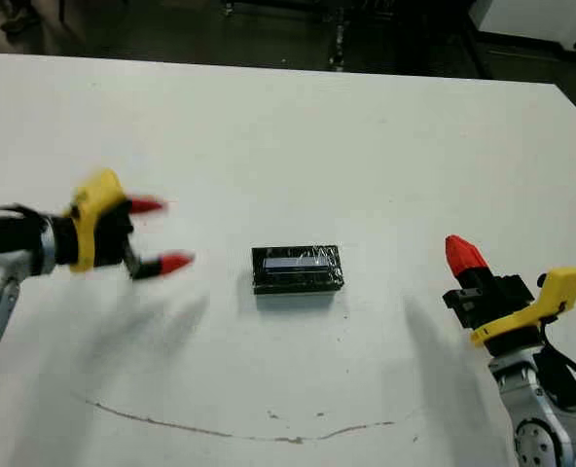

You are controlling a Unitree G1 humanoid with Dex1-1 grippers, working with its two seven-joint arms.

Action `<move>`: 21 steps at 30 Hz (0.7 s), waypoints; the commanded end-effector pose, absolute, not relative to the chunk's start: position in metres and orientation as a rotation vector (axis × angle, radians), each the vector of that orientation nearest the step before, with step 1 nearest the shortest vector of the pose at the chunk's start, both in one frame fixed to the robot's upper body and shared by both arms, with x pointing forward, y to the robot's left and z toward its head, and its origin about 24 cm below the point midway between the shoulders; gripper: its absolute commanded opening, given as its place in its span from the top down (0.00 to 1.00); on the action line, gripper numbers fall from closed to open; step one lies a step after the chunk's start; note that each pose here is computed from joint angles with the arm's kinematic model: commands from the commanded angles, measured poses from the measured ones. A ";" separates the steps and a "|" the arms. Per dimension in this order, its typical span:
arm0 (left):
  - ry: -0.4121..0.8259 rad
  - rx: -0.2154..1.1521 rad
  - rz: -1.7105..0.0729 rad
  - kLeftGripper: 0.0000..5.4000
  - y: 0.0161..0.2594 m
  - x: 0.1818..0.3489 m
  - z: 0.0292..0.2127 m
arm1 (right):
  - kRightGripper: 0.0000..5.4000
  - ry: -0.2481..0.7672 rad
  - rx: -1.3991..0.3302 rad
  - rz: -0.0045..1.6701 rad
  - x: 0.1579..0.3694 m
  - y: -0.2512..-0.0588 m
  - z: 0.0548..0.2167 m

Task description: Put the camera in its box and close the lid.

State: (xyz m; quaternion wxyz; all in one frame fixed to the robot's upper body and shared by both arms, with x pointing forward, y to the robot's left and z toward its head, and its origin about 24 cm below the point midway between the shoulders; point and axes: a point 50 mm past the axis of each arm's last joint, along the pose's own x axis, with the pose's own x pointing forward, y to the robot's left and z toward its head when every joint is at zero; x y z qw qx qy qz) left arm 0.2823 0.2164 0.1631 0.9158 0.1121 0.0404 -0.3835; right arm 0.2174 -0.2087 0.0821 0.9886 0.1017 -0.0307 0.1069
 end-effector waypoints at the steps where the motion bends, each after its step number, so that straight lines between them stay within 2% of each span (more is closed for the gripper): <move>1: -0.049 0.074 -0.704 0.03 0.192 0.271 0.160 | 1.00 -0.046 0.192 0.206 0.217 -0.212 0.081; 5: -0.136 0.036 -0.689 0.10 0.167 0.263 0.158 | 1.00 -0.046 0.199 0.201 0.216 -0.212 0.081; 9: -0.172 -0.015 -0.714 0.21 0.149 0.259 0.155 | 1.00 -0.048 0.192 0.204 0.217 -0.212 0.081; 14: -0.150 -0.041 -0.777 0.32 0.128 0.253 0.151 | 1.00 -0.047 0.190 0.201 0.217 -0.211 0.082; 21: -0.042 -0.069 -0.828 0.46 0.108 0.251 0.139 | 1.00 -0.049 0.192 0.203 0.217 -0.211 0.082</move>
